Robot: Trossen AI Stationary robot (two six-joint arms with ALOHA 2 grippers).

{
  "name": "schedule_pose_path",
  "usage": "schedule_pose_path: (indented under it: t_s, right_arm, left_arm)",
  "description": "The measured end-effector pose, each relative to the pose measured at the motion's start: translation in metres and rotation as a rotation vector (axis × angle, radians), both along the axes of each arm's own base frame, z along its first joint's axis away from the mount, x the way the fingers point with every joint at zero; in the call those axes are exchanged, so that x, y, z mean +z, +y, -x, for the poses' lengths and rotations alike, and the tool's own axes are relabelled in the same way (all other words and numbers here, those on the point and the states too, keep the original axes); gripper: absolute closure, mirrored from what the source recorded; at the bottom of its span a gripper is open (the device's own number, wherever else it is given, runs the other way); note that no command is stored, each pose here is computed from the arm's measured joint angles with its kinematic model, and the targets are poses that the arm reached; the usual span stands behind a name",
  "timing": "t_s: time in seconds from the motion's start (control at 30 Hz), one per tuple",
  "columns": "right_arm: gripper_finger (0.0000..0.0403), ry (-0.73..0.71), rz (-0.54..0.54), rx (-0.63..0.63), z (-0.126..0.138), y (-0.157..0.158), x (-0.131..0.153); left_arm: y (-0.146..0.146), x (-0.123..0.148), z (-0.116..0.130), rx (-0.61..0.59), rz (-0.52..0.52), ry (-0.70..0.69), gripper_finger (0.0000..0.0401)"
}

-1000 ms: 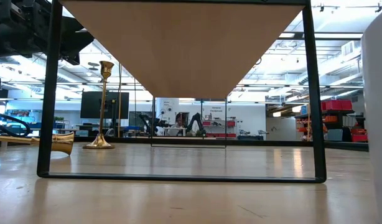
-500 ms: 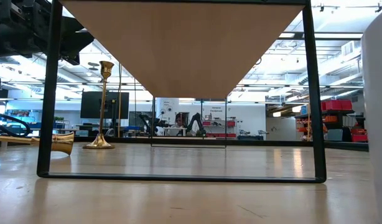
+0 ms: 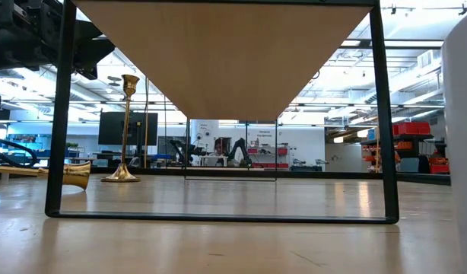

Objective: Pick & Place candle stick holders
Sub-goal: Put the right black candle holder on the shelf aligned with the black candle holder

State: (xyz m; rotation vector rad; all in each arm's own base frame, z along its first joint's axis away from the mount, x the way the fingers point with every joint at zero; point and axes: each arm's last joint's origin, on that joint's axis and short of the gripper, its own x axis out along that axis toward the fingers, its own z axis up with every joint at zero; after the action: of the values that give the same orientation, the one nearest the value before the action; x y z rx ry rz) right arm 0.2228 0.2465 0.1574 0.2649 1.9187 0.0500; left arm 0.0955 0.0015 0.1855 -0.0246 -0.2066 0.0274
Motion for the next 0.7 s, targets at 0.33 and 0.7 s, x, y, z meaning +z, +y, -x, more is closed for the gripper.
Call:
schedule_pose_path:
  t_s: [0.33, 0.7]
  right_arm:
    - [0.0268, -0.062, -0.050, -0.001, -0.001, 0.000, -0.015]
    - [0.0268, -0.145, -0.047, 0.023, -0.005, 0.002, -0.016]
  left_arm:
    - [0.000, 0.000, 0.000, 0.000, 0.000, 0.000, 0.0204]
    - [0.000, 0.000, 0.000, 0.000, 0.000, 0.000, 0.0204]
